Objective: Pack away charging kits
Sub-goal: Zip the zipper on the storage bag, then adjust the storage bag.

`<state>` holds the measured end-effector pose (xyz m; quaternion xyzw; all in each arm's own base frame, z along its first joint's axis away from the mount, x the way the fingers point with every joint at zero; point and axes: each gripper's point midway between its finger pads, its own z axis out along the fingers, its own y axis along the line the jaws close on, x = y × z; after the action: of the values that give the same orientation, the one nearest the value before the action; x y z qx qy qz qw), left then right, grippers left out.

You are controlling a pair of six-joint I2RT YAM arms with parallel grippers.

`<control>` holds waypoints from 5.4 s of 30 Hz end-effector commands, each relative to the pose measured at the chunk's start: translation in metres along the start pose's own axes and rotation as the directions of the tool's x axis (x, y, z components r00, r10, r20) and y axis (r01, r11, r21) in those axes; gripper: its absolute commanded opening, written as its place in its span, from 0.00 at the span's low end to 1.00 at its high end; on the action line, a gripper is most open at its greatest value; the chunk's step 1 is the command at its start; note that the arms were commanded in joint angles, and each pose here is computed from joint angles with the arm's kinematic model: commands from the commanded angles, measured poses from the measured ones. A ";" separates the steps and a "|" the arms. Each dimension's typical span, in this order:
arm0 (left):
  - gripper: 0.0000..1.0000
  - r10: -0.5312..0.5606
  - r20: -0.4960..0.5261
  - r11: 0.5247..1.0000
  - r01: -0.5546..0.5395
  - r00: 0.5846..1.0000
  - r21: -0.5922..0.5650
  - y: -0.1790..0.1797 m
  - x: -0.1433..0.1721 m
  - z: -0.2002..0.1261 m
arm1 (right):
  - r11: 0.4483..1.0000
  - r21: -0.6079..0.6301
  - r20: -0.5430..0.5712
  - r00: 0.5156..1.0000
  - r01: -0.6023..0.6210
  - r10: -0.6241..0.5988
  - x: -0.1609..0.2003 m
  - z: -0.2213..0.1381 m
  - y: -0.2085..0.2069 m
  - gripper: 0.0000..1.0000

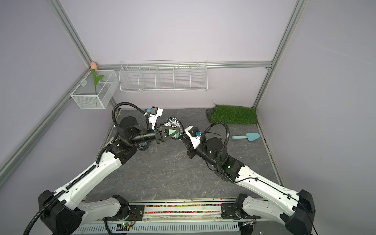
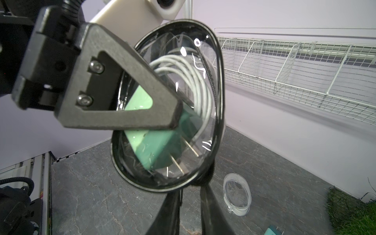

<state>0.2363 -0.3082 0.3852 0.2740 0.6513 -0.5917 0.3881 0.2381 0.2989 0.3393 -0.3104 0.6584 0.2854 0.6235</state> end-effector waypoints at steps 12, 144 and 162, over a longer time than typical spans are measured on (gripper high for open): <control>0.00 0.051 0.018 0.998 -0.051 0.999 0.036 -0.021 -0.010 -0.005 | 0.997 0.070 0.034 0.998 0.046 -0.048 -0.004 -0.012 -0.012 0.06; 1.00 -0.222 0.358 0.924 0.078 0.907 0.374 0.006 -0.040 -0.018 | 0.998 -0.015 0.516 0.856 0.055 -0.040 -0.180 0.010 -0.012 0.06; 0.87 -0.205 0.491 0.932 0.015 0.847 0.363 -0.026 -0.055 -0.067 | 0.999 -0.004 0.469 0.883 0.033 -0.027 -0.138 0.040 -0.020 0.06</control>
<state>0.2512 -0.2559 0.4257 0.1147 0.4614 -0.7624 0.4390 0.2714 0.3271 0.4986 -0.2518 0.4529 0.3686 0.7718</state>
